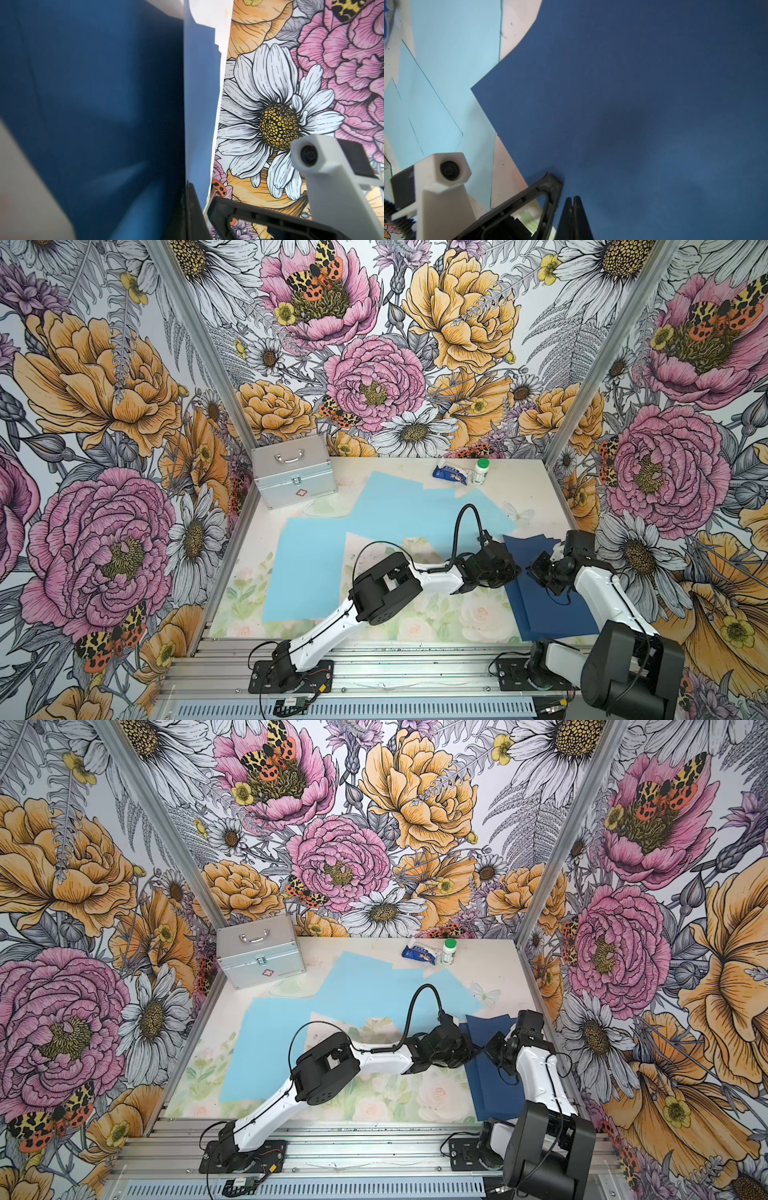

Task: Sort the scattered colored papers by color
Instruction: Place the colored paper.

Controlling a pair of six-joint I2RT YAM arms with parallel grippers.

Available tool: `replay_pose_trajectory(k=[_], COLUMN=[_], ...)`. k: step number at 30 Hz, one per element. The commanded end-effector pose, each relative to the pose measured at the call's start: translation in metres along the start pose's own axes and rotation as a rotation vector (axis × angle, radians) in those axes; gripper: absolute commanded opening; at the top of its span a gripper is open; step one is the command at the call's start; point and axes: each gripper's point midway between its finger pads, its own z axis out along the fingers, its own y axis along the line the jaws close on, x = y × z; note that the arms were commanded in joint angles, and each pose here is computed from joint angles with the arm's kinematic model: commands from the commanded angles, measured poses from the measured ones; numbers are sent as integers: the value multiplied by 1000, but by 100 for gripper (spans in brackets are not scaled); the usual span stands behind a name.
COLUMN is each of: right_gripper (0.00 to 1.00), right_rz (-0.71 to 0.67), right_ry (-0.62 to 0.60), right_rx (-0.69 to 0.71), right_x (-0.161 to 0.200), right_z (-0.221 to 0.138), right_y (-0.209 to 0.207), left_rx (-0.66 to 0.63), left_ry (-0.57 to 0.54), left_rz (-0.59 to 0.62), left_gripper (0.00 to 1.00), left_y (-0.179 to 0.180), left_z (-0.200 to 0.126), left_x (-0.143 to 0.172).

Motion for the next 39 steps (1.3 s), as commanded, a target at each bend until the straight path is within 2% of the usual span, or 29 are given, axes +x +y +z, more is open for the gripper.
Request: replay_pose_trajectory(k=[1, 13, 16, 17, 18, 19, 20, 24, 26, 28, 30, 32, 33, 36, 39], right_gripper=[0, 0, 0, 0, 0, 0, 0, 0, 0, 0, 0, 4, 6, 15, 24], right_rz=[4, 83, 93, 98, 103, 102, 103, 102, 96, 98, 97, 84, 73, 13, -63], right_ry=[-43, 1, 3, -1, -5, -8, -9, -2, 9, -10, -52, -101, -127, -180, -193], right_rx=[-45, -26, -27, -26, -26, -27, -25, -41, -70, -86, -100, -124, -137, -176, -218], right_x=[-13, -3, -2, -2, -2, -1, -1, -1, -3, -10, -22, -35, -41, -57, -65], right_z=[6, 35, 37, 37, 37, 36, 36, 36, 35, 32, 24, 14, 8, -8, -16], right_y=[6, -16, -18, -19, -19, -19, -20, -17, -10, -4, 3, 15, 22, 51, 85], left_rx=[-2, -4, 24, 43, 53, 52, 49, -23, -78, -197, -381, -526, -607, -776, -872], left_ry=[-35, -58, -69, -80, -103, -132, -170, -378, -457, -476, -418, -352, -358, -450, -571], left_rz=[2, 21, 66, 114, 163, 207, 257, 436, 564, 699, 776, 817, 823, 870, 819], left_gripper=[0, 0, 11, 17, 28, 93, 98, 98, 98, 98, 98, 98, 98, 99, 99], left_y=[-15, -15, -29, -42, -55, -64, -75, -98, -105, -101, -80, -62, -52, -31, -20], left_z=[-15, -22, -30, -36, -45, -55, -70, -142, -174, -193, -204, -213, -222, -249, -282], left_x=[-2, -5, -7, -9, -12, -15, -21, -56, -69, -81, -99, -117, -130, -162, -193])
